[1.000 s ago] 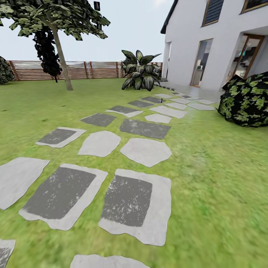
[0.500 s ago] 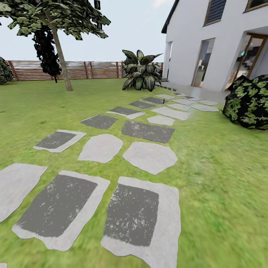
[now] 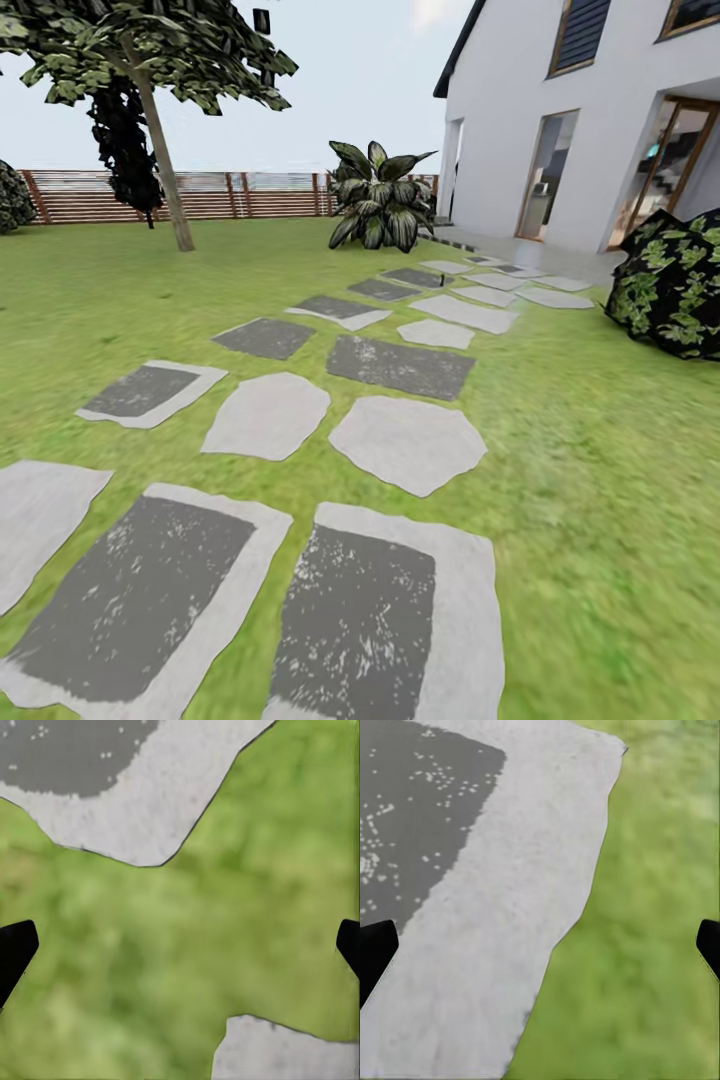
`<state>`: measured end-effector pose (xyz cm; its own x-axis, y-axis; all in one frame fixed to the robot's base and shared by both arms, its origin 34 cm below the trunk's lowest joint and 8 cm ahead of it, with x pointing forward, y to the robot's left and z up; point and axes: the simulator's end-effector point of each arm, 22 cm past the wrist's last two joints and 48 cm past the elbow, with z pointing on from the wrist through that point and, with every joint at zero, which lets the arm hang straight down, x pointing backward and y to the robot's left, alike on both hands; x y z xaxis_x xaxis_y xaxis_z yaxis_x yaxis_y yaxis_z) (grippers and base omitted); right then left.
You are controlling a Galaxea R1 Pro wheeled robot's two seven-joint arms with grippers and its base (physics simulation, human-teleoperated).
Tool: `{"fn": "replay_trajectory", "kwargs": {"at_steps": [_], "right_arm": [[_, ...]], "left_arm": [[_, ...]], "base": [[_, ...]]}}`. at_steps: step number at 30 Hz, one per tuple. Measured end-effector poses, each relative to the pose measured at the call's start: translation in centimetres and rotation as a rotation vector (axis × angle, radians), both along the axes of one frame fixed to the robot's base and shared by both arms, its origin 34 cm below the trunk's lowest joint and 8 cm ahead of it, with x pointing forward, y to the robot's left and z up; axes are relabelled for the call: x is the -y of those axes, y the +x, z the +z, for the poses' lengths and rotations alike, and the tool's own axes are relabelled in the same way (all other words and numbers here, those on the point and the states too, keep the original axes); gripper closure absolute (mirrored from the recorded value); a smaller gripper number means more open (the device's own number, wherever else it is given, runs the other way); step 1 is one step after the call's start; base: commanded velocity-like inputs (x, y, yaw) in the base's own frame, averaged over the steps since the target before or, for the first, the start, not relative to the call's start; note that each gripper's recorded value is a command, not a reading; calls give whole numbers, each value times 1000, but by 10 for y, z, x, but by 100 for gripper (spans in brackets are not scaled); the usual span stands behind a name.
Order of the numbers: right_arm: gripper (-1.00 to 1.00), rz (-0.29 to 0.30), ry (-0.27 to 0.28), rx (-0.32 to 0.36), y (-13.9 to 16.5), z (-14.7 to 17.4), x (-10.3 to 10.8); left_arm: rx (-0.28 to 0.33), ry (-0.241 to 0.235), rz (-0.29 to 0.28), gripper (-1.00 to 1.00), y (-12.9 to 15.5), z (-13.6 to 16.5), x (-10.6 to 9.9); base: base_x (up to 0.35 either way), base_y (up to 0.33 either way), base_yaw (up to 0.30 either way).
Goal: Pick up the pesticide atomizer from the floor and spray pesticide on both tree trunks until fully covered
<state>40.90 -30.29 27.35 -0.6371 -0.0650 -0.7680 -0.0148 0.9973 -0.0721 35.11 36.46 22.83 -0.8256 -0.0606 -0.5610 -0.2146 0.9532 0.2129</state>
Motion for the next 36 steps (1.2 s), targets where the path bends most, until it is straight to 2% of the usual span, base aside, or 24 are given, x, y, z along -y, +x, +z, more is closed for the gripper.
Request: {"fn": "replay_trajectory", "kwargs": {"at_steps": [36], "right_arm": [[-100, 0, 0, 0, 0, 0, 0]], "left_arm": [[1, 1, -1, -100, 0, 0, 0]], "base": [[340, 0, 0]]}}
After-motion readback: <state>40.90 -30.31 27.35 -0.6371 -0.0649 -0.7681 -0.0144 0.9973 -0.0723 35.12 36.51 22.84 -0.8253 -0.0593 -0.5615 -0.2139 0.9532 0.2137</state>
